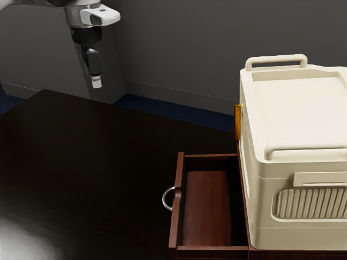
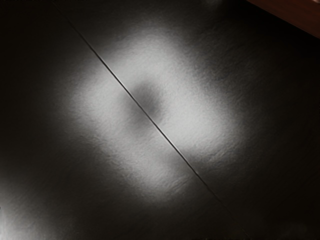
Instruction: Push the drawer handle with one arm to close the drawer
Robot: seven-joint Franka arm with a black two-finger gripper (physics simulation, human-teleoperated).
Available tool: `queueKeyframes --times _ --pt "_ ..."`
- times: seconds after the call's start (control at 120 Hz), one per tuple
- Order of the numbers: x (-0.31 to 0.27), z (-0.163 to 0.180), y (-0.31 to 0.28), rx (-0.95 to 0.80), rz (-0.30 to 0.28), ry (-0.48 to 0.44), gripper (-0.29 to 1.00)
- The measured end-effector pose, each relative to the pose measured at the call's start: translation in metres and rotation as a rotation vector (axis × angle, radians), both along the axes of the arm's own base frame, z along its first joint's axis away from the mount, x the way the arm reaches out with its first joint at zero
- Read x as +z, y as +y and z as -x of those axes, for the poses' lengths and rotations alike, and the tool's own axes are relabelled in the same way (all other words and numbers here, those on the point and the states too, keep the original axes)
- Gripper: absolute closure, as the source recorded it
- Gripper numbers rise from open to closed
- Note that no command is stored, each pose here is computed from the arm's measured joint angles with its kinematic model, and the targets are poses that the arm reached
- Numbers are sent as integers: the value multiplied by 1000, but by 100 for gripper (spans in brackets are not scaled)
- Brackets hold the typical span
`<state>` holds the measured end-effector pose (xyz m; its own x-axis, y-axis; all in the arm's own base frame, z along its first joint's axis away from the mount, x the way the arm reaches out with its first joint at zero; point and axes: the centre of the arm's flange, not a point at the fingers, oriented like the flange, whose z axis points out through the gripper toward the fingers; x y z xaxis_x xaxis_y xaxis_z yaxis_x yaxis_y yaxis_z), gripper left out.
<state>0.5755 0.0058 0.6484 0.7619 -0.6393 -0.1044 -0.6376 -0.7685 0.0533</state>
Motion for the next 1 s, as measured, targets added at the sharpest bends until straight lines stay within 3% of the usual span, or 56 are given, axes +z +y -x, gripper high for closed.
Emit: queueKeyframes --times 0.167,0.217,0.283,0.333,0.442,0.5,0.7,0.817,1.0 --pt "1 1 0 -51 7 0 0" --pt "26 10 -1 -63 3 -44 0" --pt "115 75 1 -56 -29 -194 0" --pt "148 125 2 -49 -47 -232 0" --pt "112 221 -2 -42 -78 -132 0" --pt "63 248 -4 -50 -86 -60 0" --pt "-24 259 -6 -116 -57 40 2" --pt "-81 243 -6 -144 -49 73 17" --pt "-124 223 -20 -211 -7 -38 48"
